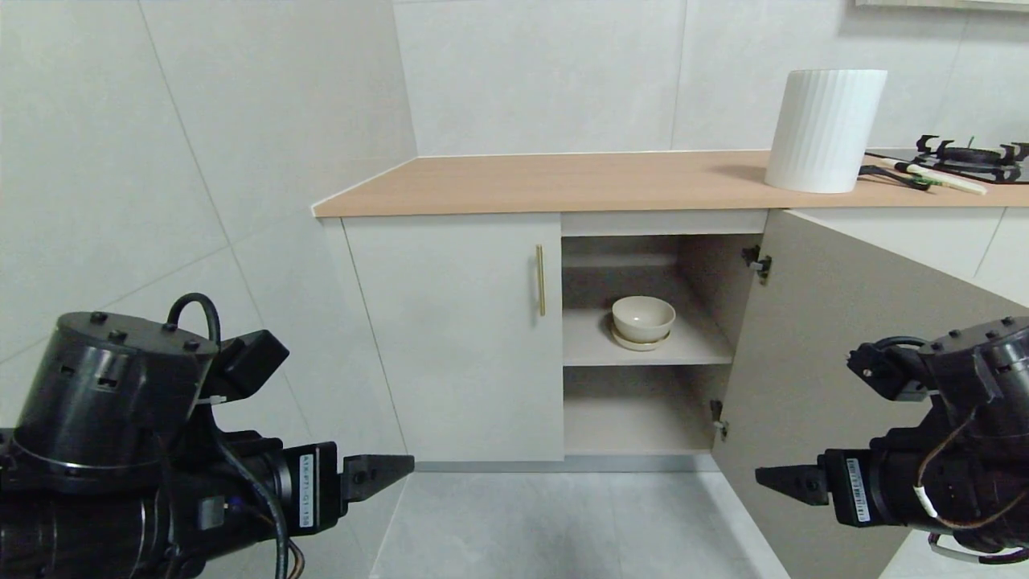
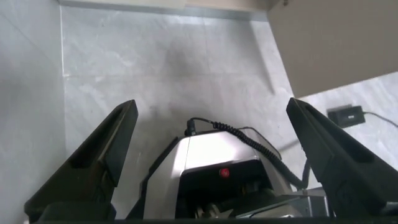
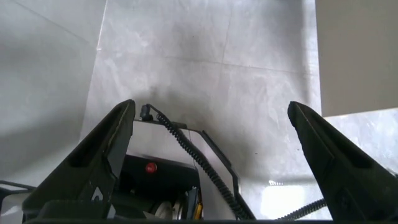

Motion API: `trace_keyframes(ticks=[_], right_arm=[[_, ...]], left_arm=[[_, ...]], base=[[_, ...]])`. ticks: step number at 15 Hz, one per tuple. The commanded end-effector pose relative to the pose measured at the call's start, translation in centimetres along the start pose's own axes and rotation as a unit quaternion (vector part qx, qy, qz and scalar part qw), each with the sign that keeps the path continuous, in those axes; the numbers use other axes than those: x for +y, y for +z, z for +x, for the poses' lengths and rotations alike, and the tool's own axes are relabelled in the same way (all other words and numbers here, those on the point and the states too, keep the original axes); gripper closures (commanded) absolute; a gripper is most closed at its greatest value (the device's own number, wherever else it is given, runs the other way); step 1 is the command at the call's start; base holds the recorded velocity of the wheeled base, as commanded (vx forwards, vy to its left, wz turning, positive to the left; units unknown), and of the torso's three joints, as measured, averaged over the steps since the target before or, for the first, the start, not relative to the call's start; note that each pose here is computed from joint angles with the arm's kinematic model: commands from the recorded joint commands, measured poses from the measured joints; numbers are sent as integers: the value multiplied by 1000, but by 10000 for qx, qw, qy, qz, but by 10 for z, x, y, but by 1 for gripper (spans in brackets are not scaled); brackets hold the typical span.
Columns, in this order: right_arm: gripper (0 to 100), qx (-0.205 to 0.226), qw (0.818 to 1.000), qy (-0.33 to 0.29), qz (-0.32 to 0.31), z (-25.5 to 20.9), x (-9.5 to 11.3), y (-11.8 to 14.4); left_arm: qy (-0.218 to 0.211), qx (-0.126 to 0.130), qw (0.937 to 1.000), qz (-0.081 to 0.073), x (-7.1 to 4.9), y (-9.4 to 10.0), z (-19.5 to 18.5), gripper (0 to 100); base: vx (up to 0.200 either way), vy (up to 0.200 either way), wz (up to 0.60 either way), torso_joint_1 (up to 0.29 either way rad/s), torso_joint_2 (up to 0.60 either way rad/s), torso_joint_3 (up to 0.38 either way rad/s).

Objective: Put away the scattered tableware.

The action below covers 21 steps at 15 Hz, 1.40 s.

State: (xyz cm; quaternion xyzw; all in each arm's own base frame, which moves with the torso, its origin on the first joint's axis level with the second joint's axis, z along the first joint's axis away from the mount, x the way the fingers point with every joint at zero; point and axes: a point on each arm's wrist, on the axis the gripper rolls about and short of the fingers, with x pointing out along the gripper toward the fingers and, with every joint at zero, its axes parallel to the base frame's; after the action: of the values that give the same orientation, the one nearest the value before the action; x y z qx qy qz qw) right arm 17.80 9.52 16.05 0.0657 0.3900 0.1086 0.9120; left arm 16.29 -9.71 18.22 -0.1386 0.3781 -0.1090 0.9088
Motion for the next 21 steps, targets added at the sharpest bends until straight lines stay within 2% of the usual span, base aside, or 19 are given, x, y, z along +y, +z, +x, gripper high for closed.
trace_keyframes(ticks=[1, 9, 11, 14, 17, 21], right_arm=[[0, 18, 10000, -8, -3, 1, 0, 0], [0, -56, 9995, -279, -112, -6, -3, -1], [0, -184, 9994, -270, -142, -19, -6, 1], [0, -97, 9991, -347, -221, -33, -9, 2], [0, 293, 9976, -521, -344, -48, -13, 0], [0, 278, 9911, -1298, -80, -40, -35, 10]], left_arm=[[22, 29, 10000, 3, 0, -1, 2, 0], [109, -78, 9999, 13, 1, 0, -1, 0], [179, -112, 9998, 14, 1, 0, 0, 0], [172, -108, 9998, 14, 1, 0, 0, 0], [168, -114, 9998, 13, 1, 1, 0, 0], [176, -101, 9998, 7, 1, 0, 0, 0]], base=[[0, 0, 0, 0, 0, 0], [0, 0, 0, 0, 0, 0], [0, -200, 0, 2, 5, 2], [0, -200, 0, 1, 2, 4], [0, -200, 0, 1, 2, 4], [0, -200, 0, 1, 1, 4]])
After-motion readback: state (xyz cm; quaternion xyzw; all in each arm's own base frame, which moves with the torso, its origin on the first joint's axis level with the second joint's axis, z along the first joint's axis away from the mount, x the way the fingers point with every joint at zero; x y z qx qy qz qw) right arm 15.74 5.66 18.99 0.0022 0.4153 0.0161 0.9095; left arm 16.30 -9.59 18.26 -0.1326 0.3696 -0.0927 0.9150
